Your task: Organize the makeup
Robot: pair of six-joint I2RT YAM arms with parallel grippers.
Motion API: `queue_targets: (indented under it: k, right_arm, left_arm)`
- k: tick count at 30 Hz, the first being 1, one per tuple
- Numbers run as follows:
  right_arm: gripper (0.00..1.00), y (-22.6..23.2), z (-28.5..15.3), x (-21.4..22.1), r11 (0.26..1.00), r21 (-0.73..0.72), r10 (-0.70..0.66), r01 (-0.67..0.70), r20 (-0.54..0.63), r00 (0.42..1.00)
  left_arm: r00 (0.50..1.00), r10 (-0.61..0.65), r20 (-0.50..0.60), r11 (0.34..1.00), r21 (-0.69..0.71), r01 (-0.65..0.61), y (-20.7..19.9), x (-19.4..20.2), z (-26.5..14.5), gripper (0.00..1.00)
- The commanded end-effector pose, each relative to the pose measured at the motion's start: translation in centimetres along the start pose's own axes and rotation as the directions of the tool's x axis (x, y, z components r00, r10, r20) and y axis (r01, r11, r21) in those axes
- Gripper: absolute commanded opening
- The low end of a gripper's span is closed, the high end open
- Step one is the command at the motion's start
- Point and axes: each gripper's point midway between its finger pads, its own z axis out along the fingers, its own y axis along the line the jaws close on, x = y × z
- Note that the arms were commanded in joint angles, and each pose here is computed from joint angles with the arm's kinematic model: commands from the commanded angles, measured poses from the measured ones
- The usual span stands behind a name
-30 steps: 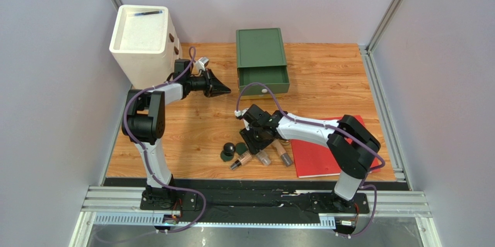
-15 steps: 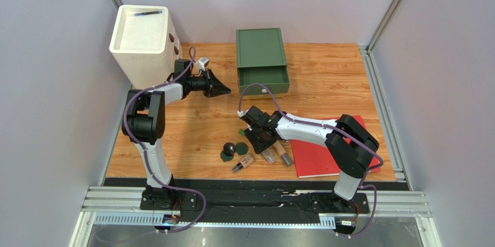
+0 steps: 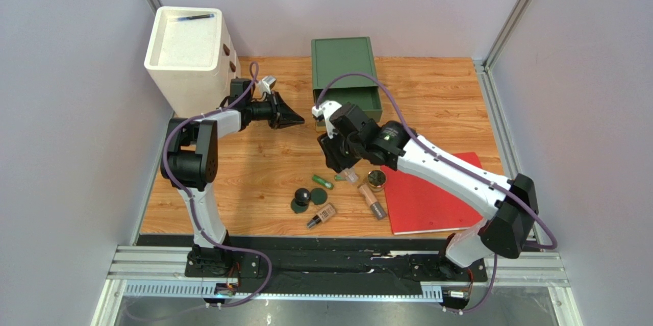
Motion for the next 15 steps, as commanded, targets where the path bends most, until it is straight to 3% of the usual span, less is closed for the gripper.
queue_targets:
  k: [1, 6, 11, 15]
  right_arm:
    - [0.0, -0.4, -5.1, -7.1, 0.995, 0.015, -0.104, 0.104, 0.212, 0.972]
    - [0.02, -3.9, -8.3, -12.6, 0.959, 0.187, -0.267, 0.214, 0.33, 0.906]
    - [0.04, -6.6, -9.3, -16.3, 0.882, 0.345, -0.447, 0.321, 0.396, 0.802]
    - [0.03, -8.4, -8.6, -17.4, 0.865, 0.386, -0.471, 0.321, 0.403, 0.785]
  left_arm:
    - [0.996, 0.092, 0.01, 0.995, 0.031, -0.092, -2.4, -0.5, -0.5, 0.16]
    - [0.995, 0.099, 0.005, 0.995, 0.024, -0.099, -2.3, -0.2, -0.6, 0.15]
    - [0.995, 0.095, 0.006, 0.995, 0.021, -0.095, -2.1, -0.1, -0.6, 0.16]
    - [0.995, 0.098, 0.006, 0.995, 0.024, -0.098, -2.3, -0.1, -0.6, 0.15]
